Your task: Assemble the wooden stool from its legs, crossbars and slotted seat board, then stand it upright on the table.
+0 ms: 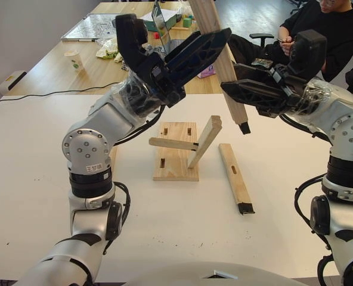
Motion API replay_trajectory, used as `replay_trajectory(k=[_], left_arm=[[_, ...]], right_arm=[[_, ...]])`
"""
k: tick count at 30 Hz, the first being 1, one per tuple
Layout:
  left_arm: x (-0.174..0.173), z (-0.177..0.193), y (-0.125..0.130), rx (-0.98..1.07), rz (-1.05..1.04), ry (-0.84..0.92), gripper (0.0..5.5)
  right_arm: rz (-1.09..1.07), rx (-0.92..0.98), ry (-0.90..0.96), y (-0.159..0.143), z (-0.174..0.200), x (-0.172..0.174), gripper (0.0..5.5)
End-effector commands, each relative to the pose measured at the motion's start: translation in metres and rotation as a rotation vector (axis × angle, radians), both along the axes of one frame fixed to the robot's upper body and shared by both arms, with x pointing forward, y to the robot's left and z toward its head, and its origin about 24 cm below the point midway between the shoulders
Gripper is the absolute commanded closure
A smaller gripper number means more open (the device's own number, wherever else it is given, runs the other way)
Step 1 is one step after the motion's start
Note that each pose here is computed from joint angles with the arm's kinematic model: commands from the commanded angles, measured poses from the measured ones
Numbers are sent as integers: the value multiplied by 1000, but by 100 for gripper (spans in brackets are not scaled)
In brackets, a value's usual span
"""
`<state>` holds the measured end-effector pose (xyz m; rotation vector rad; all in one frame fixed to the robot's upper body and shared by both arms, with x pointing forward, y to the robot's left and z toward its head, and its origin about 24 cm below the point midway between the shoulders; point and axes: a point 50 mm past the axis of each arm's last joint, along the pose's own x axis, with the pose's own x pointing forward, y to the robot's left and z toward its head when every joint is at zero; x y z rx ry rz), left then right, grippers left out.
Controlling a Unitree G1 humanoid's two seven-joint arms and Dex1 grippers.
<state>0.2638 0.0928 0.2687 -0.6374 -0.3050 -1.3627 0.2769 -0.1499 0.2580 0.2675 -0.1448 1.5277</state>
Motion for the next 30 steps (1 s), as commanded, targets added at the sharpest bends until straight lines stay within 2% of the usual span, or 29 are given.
replay_trajectory(k=[1,3,5,8,14,17,20,22,24,27,30], left_arm=[[1,-1,4,8,17,4,341],[3,-1,4,10,47,-6,342],[9,4,9,-21,99,-15,343],[20,10,25,-72,193,-17,347],[45,8,91,-141,445,-11,349],[61,-25,132,-138,578,81,349],[69,-79,152,-70,681,161,349],[68,-124,148,-3,679,239,349],[63,-154,143,10,651,306,349],[60,-182,137,-37,626,396,349],[55,-195,132,-35,591,424,349]], right_arm=[[7,10,-29,5,7,-1,345],[-26,5,-25,5,7,3,345],[-26,-9,-24,4,8,3,297],[-18,-64,-32,-1,11,3,261],[-28,-58,-33,-27,35,6,261],[-76,-46,-26,-32,36,13,261],[-94,-62,-13,-33,28,16,261],[-108,-70,-3,-33,24,20,261],[-110,-71,1,-32,23,24,261],[-103,-78,8,-31,23,29,261],[-101,-96,11,-30,22,33,261]])
